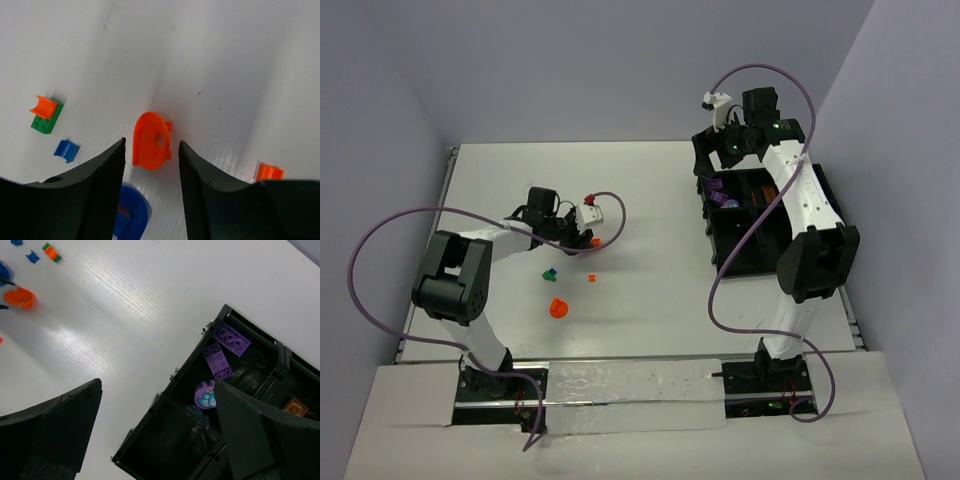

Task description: Sort the legos into containers by color

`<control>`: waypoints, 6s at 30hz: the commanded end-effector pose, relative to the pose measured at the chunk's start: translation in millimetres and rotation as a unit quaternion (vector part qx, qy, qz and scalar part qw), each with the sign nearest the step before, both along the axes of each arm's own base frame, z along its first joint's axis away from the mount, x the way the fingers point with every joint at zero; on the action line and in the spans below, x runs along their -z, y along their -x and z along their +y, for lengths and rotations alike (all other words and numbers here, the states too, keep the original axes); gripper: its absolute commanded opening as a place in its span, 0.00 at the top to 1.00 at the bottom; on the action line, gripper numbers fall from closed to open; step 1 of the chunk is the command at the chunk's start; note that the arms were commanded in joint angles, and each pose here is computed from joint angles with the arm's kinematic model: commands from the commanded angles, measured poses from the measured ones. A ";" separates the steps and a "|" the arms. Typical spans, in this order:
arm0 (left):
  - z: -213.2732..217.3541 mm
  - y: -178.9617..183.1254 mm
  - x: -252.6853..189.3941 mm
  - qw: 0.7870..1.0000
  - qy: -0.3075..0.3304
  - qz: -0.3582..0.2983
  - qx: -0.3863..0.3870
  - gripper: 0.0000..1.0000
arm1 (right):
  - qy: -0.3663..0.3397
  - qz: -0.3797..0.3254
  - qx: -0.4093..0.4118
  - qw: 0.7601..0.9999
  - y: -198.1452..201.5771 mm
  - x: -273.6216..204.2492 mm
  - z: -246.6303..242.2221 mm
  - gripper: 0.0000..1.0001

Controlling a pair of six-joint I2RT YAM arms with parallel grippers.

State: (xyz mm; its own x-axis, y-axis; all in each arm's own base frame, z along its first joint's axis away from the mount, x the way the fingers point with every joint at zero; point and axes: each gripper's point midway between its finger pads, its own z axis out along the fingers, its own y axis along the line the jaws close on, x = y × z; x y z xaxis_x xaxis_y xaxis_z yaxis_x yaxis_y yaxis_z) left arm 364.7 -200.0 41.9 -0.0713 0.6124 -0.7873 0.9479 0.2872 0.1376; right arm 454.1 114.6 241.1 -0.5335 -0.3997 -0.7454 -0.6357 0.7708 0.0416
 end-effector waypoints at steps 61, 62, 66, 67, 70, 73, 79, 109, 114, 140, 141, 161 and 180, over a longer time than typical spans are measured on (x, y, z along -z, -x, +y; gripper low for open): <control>-64.4 93.1 -213.2 0.932 0.160 -0.057 0.321 1.00 | -0.044 -0.232 -0.529 0.815 159.4 -13.0 214.4 0.54; -64.5 93.5 -214.8 0.932 0.159 -0.061 0.321 1.00 | -0.043 -0.233 -0.530 0.814 160.0 -12.5 214.9 0.54; -64.9 95.5 -217.8 0.930 0.160 -0.070 0.322 0.99 | -0.041 -0.244 -0.532 0.809 162.4 -12.6 219.1 0.55; -65.1 95.7 -217.8 0.930 0.161 -0.071 0.322 0.99 | -0.041 -0.248 -0.534 0.807 163.3 -13.4 220.2 0.57; -65.6 97.3 -216.9 0.930 0.162 -0.068 0.323 0.98 | -0.036 -0.254 -0.540 0.801 167.5 -12.5 222.3 0.63; -65.6 98.0 -216.3 0.930 0.163 -0.066 0.323 0.96 | -0.029 -0.262 -0.546 0.795 170.7 -10.4 222.1 0.68; -65.9 97.3 -214.8 0.932 0.166 -0.064 0.315 0.73 | -0.021 -0.271 -0.555 0.787 176.8 -9.2 221.4 0.78; -8.7 21.4 -247.3 0.982 0.153 -0.090 -0.062 0.01 | 0.074 -0.188 -0.419 0.885 149.4 30.8 87.5 1.00; 6.2 13.2 -225.2 0.979 0.136 -0.034 -0.148 0.01 | 0.108 -0.167 -0.333 0.922 146.7 34.1 25.9 1.00; 88.2 -28.4 -190.2 0.905 0.067 -0.006 -0.420 0.01 | 0.200 0.024 -0.064 0.977 103.2 106.6 -189.2 1.00; 90.3 -27.8 -185.8 0.906 0.060 0.002 -0.419 0.01 | 0.201 0.028 -0.062 0.977 100.2 109.5 -190.9 1.00; 105.7 33.3 -140.2 0.947 0.042 0.070 -0.310 0.05 | 0.209 0.027 -0.021 0.977 73.6 111.7 -206.4 0.37; 113.4 131.1 -95.9 0.984 -0.054 0.121 -0.117 0.16 | -0.027 -0.038 -0.092 0.995 122.8 38.5 -0.9 0.01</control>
State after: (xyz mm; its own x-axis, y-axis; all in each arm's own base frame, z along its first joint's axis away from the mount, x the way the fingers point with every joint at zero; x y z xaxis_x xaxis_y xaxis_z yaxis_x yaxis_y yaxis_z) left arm 278.4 -91.5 152.8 -0.5412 0.4115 -0.7333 0.6847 0.7219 -0.1003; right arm 345.5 77.6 218.1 -0.3461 -0.5404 -0.7669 -0.7703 0.6304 -0.0965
